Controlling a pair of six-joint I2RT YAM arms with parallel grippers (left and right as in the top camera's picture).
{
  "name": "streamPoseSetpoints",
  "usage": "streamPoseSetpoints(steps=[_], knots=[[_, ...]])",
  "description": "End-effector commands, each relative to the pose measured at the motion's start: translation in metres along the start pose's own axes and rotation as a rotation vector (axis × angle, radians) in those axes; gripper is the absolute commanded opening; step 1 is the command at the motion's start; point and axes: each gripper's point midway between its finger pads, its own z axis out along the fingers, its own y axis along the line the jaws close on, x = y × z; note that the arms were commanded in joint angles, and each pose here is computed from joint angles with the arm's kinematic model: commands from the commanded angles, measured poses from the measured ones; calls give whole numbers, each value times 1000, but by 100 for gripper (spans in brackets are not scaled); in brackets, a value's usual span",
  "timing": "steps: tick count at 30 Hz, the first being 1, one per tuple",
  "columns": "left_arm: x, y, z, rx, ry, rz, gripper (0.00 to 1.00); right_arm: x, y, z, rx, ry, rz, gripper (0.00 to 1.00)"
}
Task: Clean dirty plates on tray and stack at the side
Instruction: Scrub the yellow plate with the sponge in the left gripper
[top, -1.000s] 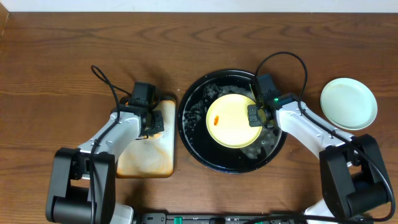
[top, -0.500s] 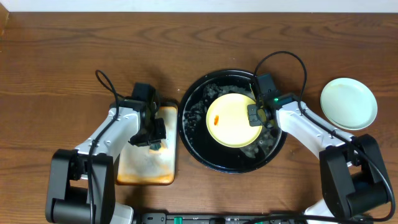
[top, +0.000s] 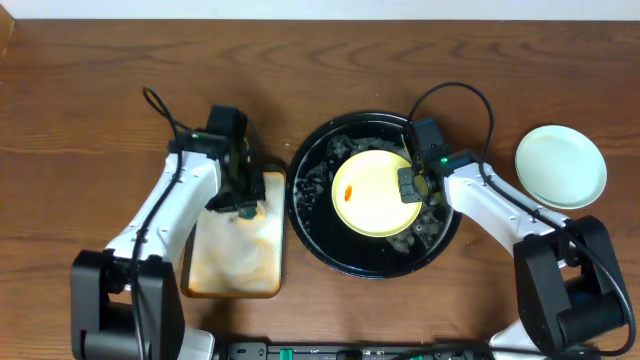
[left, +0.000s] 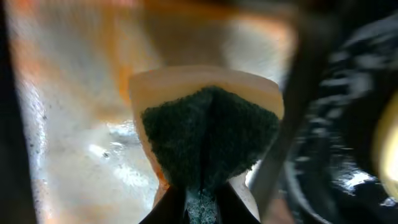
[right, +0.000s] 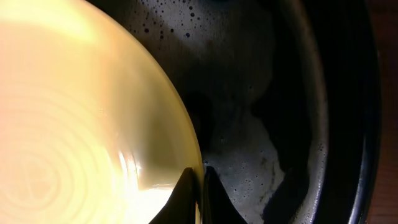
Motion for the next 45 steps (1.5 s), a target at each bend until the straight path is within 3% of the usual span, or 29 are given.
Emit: streamPoseSetpoints(steps=[1,6,13,18,24,35,39,45], knots=[[-10,-22,-28,106,-49,16,14,-11,-11,-7,40,-37,8,1],[-9,-74,-39,375,-31,53,14,-11,-11,-7,40,-38,8,1],[-17,-132,-44,463,-128,164,14,-10,-8,-7,25,-34,7,1],[-19,-152,-25,342,-202,179,14,-10,-8,-7,24,-34,7,1],[-14,-178,15,332,-161,183,14,-9,-5,-6,6,-28,7,1],[8,-234,65,435,-98,266,14,-9,-5,-6,4,-27,7,1],[12,-226,85,349,-97,240,14,-9,-3,-7,2,-27,3,1],[9,-178,123,100,-99,197,13,-8,-3,-7,3,-26,3,1]])
